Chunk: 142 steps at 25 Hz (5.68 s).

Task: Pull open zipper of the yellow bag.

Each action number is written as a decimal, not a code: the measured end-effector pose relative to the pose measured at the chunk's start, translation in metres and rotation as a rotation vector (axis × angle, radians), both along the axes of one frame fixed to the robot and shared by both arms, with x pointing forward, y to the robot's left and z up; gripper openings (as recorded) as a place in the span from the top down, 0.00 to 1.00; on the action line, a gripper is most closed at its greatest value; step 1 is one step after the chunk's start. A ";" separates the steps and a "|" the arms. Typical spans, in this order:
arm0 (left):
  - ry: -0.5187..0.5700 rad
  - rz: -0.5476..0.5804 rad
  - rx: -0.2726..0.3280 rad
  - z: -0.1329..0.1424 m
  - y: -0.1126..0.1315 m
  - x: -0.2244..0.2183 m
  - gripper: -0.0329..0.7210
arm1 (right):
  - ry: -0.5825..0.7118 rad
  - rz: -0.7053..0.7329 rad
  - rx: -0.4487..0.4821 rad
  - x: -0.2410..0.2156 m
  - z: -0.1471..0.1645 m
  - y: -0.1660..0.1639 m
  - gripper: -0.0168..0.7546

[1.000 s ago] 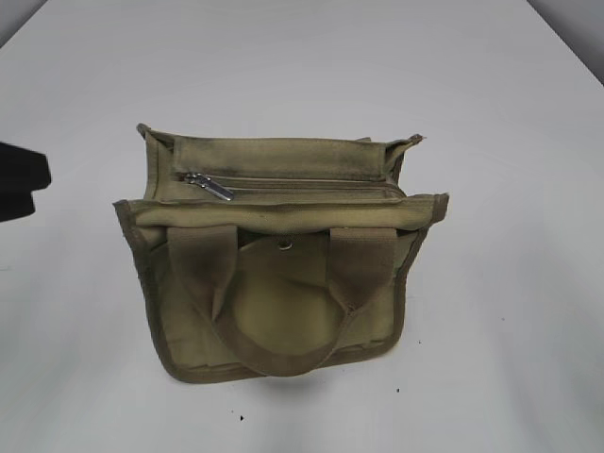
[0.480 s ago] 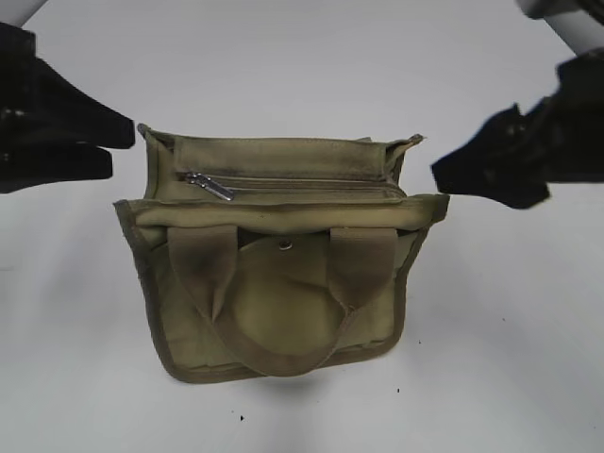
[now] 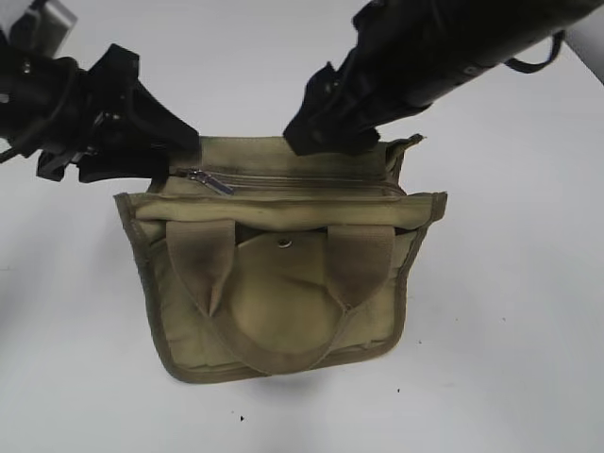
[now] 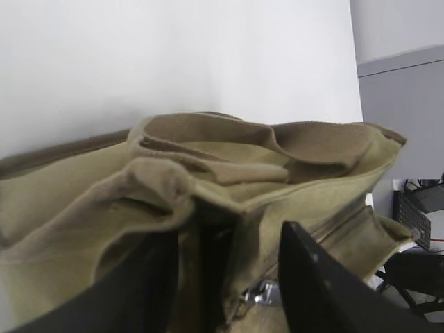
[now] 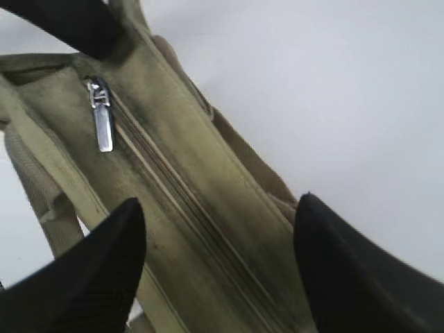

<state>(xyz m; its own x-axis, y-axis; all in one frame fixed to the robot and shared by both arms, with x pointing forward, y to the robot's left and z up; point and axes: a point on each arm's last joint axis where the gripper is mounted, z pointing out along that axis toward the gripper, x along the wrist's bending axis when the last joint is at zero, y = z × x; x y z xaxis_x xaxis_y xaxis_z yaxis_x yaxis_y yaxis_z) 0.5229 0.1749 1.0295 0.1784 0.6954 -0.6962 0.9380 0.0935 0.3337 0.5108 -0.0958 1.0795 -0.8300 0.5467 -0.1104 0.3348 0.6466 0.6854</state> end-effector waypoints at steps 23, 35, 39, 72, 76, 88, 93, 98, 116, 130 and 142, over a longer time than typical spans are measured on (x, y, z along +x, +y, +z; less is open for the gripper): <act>-0.006 -0.021 0.004 -0.001 -0.013 0.010 0.92 | 0.035 0.235 -0.087 0.016 -0.029 0.082 0.53; -0.002 -0.029 0.005 -0.001 -0.013 0.010 0.92 | 0.069 0.251 -0.145 0.022 -0.051 0.086 0.54; 0.000 -0.034 0.006 -0.001 -0.013 0.009 0.92 | 0.055 0.256 -0.186 0.024 -0.053 0.084 0.67; 0.008 -0.038 -0.011 0.001 -0.015 0.008 0.92 | 0.403 -0.118 -0.299 0.040 -0.005 -0.053 0.98; 0.006 -0.038 -0.009 0.001 -0.015 0.008 0.92 | 0.411 -0.159 -0.294 0.046 -0.005 -0.066 0.98; 0.006 -0.042 -0.006 0.001 -0.015 0.008 0.80 | 0.458 -0.243 -0.215 0.045 0.000 -0.071 0.72; -0.014 -0.070 -0.015 0.012 -0.014 0.000 0.42 | 0.424 -0.291 -0.150 0.032 0.025 -0.075 0.20; -0.141 -0.111 0.041 0.042 -0.005 -0.019 0.32 | 0.366 -0.357 -0.067 0.009 0.059 -0.083 0.20; -0.561 0.092 0.623 0.145 0.100 -0.200 0.31 | 0.262 -0.396 -0.027 -0.152 0.046 -0.143 0.21; -0.546 0.160 0.658 0.034 0.128 -0.278 0.31 | 0.014 -0.400 0.075 -0.264 -0.016 -0.186 0.21; -0.728 0.118 0.596 0.029 0.122 -0.282 0.31 | -0.063 -0.416 0.123 -0.259 -0.034 -0.186 0.21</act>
